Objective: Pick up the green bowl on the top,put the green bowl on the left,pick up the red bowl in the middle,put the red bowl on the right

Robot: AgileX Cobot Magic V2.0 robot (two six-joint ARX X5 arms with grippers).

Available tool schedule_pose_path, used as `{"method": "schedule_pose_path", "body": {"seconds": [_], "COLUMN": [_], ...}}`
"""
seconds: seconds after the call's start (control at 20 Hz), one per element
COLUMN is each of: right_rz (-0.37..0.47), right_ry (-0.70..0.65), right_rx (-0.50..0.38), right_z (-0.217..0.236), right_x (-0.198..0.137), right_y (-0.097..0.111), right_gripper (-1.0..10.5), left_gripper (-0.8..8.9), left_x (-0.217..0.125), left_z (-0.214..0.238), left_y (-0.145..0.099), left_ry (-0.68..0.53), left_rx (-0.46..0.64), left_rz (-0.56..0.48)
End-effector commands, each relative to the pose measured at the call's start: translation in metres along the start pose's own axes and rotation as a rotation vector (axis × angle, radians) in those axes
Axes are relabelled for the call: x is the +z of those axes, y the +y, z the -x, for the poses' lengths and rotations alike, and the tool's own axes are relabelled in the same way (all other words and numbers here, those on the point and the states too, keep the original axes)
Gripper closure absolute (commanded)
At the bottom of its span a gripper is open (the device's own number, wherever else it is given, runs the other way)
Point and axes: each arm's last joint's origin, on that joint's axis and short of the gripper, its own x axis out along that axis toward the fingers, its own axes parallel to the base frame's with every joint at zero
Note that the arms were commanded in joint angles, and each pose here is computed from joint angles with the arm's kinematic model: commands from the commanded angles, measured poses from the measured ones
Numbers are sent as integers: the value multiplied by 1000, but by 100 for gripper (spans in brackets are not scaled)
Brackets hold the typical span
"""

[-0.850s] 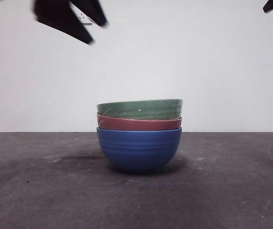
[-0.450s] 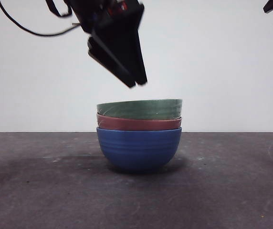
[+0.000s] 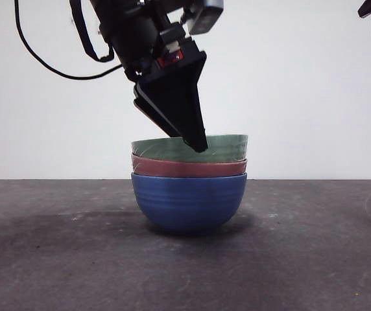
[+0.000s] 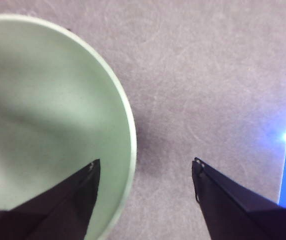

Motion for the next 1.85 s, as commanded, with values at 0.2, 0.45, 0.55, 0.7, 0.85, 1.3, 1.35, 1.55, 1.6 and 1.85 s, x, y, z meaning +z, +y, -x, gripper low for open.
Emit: {"method": "schedule_pose_path", "body": {"seconds": [0.2, 0.45, 0.55, 0.7, 0.85, 1.3, 1.35, 1.55, 1.6, 1.85], "right_rz": [15, 15, 15, 15, 15, 16, 16, 27, 27, 26], "right_ry": [-8, -8, -8, -8, -8, -9, -9, -9, -9, -9], "right_rx": [1, 0, -2, -3, -3, -3, -3, -3, -3, -4], "right_z": [0, 0, 0, 0, 0, 0, 0, 0, 0, 0], "right_x": [2, 2, 2, 2, 2, 2, 2, 2, 2, 2], "right_y": [1, 1, 1, 1, 1, 1, 1, 1, 1, 1], "right_gripper": [697, 698, 698, 698, 698, 698, 698, 698, 698, 698], "left_gripper": [682, 799, 822, 822, 822, 822, 822, 822, 822, 822], "left_x": [3, 3, 3, 4, 5, 39, 40, 23, 16, -26], "left_z": [0, 0, 0, 0, 2, 83, 94, 143, 156, 168], "left_y": [2, 2, 2, 2, 3, 5, 3, -13, -18, -45], "left_ry": [-23, -17, -18, -21, -15, -5, -9, -37, -37, -50], "left_rx": [30, 40, 40, 43, 72, 115, 116, 133, 136, 163], "left_rz": [-23, -23, -23, -24, -24, 7, 34, 153, 195, 345]}}
